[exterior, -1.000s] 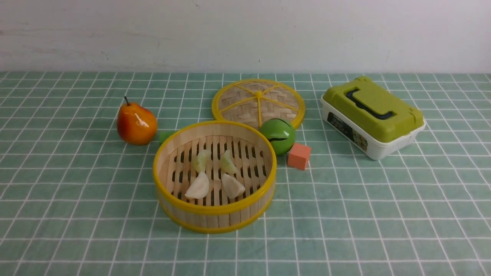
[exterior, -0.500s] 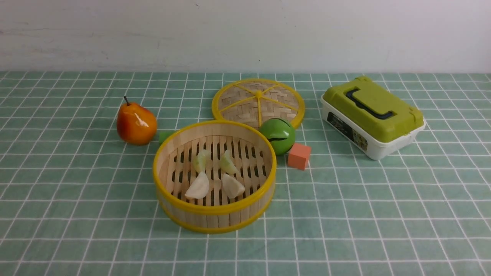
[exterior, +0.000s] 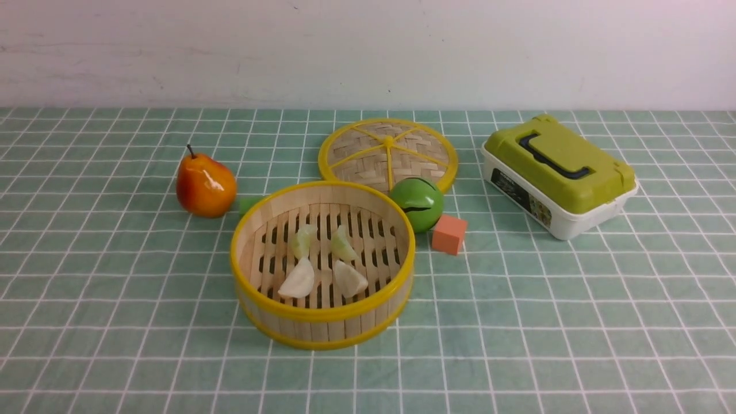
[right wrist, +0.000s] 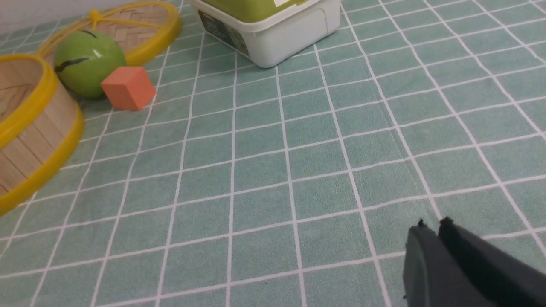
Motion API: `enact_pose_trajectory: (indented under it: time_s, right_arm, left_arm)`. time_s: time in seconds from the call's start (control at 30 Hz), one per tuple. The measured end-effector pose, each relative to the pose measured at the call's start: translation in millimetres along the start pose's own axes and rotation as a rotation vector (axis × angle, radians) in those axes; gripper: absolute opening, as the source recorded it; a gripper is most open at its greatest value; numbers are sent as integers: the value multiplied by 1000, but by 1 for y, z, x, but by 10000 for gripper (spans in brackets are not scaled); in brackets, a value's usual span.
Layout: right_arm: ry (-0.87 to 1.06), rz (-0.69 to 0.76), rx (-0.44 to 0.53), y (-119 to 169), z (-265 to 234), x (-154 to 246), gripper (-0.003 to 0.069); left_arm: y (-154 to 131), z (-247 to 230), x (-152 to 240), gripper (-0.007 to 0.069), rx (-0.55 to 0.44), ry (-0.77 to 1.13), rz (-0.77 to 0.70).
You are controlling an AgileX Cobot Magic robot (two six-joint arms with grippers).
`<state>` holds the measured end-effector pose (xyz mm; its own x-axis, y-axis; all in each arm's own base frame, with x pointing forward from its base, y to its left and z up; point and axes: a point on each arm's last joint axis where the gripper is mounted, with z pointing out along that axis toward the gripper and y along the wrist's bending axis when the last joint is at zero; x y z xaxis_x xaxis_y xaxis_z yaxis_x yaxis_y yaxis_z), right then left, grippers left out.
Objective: Put the dumplings into the steamer on the table with the blue tablecloth.
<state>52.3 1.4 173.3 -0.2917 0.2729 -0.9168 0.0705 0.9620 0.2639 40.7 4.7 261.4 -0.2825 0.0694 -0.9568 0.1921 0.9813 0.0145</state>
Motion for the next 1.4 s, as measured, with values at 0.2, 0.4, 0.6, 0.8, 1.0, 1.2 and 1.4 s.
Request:
enact_pose_trajectory:
  time_s: [0.2,0.4,0.6,0.8,1.0,1.2,1.4]
  right_arm:
    - [-1,1,0,0,0,0,44]
    - [1,1,0,0,0,0,53]
    - [3,2,0,0,0,0,62]
    - [3,2,0,0,0,0,71]
    - [3,2,0,0,0,0,79]
    - [3,2,0,0,0,0,85]
    - [3,2,0,0,0,0,85]
  left_arm:
    - [1,7,30,111,-76,-6,-27]
    - [-7,25,51,83,-82,-80,-163]
    - [-7,38,82,-14,-113,-2,-195]
    - [-8,39,87,-14,-110,50,-173]
    - [-8,39,87,-14,-110,50,-169]
    - [-8,39,87,-14,-110,50,-168]
    - [-8,39,87,-14,-110,51,-168]
